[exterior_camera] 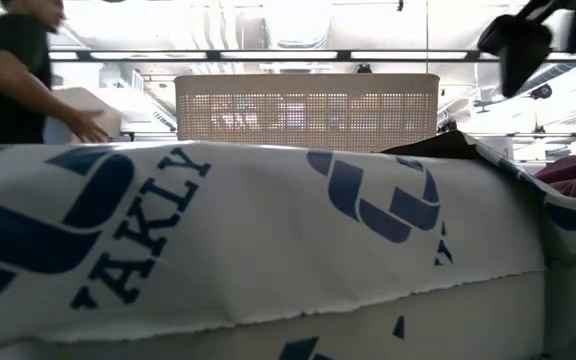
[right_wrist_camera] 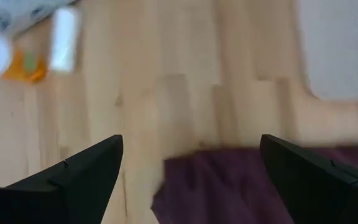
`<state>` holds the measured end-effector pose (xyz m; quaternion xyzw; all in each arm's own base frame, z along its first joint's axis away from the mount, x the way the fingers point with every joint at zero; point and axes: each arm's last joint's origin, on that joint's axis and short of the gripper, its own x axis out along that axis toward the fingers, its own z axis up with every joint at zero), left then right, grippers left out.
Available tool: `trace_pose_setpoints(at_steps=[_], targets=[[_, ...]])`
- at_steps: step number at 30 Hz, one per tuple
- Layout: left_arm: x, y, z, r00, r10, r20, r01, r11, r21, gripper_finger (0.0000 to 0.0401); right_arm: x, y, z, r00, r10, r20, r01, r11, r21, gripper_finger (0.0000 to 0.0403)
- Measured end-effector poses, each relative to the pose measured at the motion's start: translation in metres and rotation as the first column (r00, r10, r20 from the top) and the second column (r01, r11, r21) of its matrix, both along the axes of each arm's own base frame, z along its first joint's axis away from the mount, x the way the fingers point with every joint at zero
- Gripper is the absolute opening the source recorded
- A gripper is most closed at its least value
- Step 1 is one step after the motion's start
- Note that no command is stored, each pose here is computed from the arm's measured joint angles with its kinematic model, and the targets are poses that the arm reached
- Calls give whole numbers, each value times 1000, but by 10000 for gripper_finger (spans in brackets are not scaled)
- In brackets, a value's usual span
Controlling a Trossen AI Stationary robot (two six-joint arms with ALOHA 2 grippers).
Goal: Pick & place medical supplies in basket/bin
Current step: Put the orange pill bottle into the white bin
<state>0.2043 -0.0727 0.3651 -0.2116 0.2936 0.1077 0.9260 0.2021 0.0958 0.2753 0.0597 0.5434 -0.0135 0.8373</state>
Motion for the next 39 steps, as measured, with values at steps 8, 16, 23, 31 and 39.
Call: trace_pose_setpoints(at_steps=[8, 16, 23, 31, 39], targets=[[-14, -32, -40, 995, 17, -94, -27, 993, -111, 242, 5, 85, -32, 950, 270, 154, -273, 962, -8, 368], [-18, -39, -59, 991, 13, -132, -31, 990, -136, 242, 18, 141, -75, 912, 333, 238, -351, 936, 37, 368], [-19, -41, -60, 985, -43, -167, 12, 983, -181, 242, 43, 163, -106, 897, 226, 379, -261, 964, 45, 368], [-21, -42, -61, 975, -91, -202, 47, 976, -212, 242, 62, 179, -134, 939, 76, 336, -107, 992, 74, 368], [-23, -41, -60, 973, -105, -206, 57, 973, -224, 242, 76, 184, -149, 961, -24, 275, 6, 998, 66, 364]])
